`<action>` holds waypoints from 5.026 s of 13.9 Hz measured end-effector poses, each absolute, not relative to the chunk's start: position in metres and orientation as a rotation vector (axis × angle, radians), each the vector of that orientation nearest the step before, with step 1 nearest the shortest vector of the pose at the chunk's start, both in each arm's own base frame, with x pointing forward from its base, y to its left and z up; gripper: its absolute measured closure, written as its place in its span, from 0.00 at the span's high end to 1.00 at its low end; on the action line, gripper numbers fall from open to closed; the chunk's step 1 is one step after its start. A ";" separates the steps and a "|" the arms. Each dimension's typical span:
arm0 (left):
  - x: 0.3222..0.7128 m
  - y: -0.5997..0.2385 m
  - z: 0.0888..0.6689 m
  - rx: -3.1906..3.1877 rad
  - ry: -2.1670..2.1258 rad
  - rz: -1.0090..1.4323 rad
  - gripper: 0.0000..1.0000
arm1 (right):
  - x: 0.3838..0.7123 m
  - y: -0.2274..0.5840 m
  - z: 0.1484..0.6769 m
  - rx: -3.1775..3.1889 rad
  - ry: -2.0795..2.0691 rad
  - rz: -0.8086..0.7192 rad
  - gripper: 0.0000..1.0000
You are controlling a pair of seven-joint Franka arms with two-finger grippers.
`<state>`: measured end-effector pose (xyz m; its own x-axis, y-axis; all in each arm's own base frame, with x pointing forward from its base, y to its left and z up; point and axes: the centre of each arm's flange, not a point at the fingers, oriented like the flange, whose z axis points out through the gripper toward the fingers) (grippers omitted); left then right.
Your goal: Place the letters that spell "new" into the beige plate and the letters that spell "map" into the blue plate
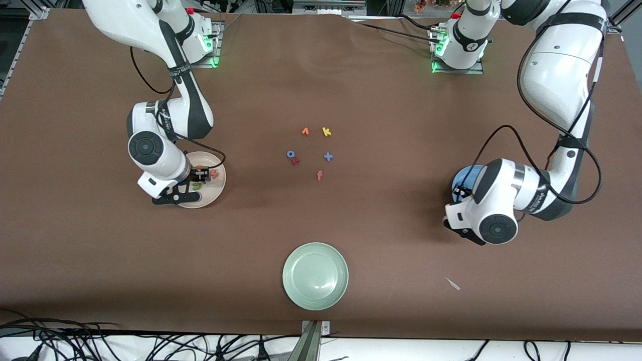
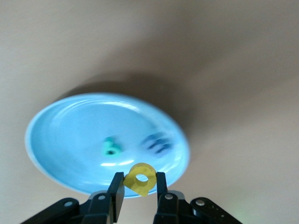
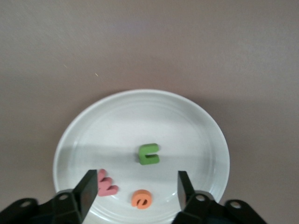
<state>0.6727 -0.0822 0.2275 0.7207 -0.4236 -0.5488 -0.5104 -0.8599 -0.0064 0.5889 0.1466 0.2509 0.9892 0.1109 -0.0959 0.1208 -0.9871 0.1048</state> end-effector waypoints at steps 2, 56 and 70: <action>0.672 -0.063 0.217 -2.709 0.805 0.849 0.36 | 0.602 0.154 0.277 3.035 0.158 -0.155 0.82; 0.542 -0.022 0.615 -3.149 0.004 0.136 1.00 | 0.571 0.053 0.582 3.148 0.127 -0.169 1.00; 0.545 -0.006 0.613 -3.150 -0.041 0.132 1.00 | 0.572 0.053 0.582 3.148 0.127 -0.169 1.00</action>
<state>0.5447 -0.0064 0.6129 0.9962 0.0253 -0.0839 0.0263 -0.9996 0.0108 0.5715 0.0527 0.5825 0.9911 0.0807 -0.1063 0.0793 -0.9967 -0.0181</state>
